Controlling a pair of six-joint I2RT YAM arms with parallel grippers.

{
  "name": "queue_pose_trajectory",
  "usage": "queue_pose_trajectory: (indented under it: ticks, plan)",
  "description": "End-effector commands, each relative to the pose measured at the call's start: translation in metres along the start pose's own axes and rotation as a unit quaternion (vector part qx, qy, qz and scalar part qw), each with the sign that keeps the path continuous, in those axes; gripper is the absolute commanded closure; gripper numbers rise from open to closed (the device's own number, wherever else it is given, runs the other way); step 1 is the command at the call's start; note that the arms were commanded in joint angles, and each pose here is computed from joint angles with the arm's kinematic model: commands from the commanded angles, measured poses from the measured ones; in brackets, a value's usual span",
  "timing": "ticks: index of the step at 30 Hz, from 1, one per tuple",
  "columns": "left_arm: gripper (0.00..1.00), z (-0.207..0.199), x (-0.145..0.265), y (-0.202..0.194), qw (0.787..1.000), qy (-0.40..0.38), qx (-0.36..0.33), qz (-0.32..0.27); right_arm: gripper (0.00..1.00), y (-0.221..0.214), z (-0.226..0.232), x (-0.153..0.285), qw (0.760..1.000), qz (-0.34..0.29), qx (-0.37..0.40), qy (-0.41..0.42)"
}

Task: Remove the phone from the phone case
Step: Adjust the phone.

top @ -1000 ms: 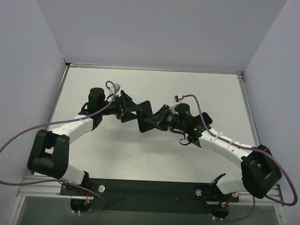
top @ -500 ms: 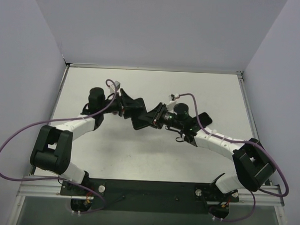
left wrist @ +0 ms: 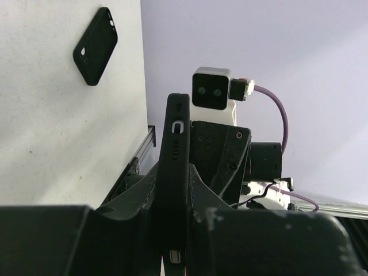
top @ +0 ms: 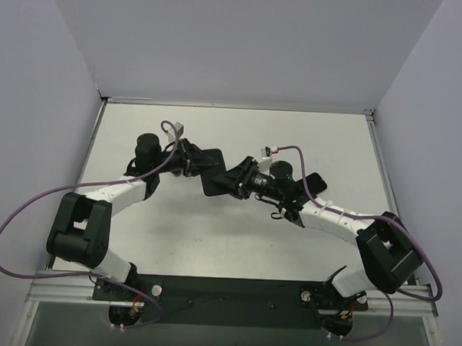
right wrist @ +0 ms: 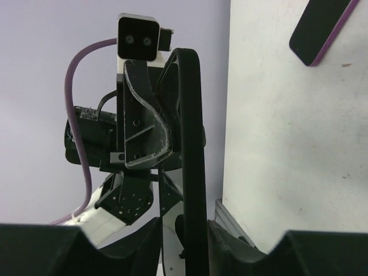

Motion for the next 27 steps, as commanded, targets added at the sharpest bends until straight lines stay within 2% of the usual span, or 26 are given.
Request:
queue_pose_trajectory:
  ticks: [1,5,9,16,21,27]
  plan:
    - [1.0,-0.021,0.001,0.003,0.998,-0.025,-0.057,-0.013,0.64,0.003,0.016,0.017,0.999,-0.009,0.03,0.029]
    - [1.0,-0.026,-0.001,0.004,0.998,-0.032,-0.054,-0.005,0.63,0.009,0.017,0.031,0.998,-0.026,0.016,0.056]
    - [1.0,-0.031,0.0,0.004,0.998,-0.039,-0.055,-0.007,0.67,0.01,0.017,0.033,0.998,-0.028,0.026,0.048]
    - [1.0,-0.034,0.0,0.005,0.998,-0.042,-0.053,-0.011,0.81,0.01,0.019,0.036,0.997,-0.035,0.02,0.059]
    - [1.0,-0.034,0.0,0.005,0.998,-0.044,-0.052,-0.014,0.78,0.007,0.015,0.038,0.997,-0.034,0.008,0.063]
    - [1.0,-0.039,0.0,0.005,0.997,-0.054,-0.05,-0.013,0.78,0.005,0.012,0.041,0.997,-0.038,-0.005,0.071]
Point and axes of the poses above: each gripper's point midway between its finger pads, its own x axis back along the fingers, its own z axis along the line the jaws close on, y = z × x, the point moved 5 cm from there along x, back along the fingers, and after that the axes turned 4 degrees about x, right-handed, at the moved point
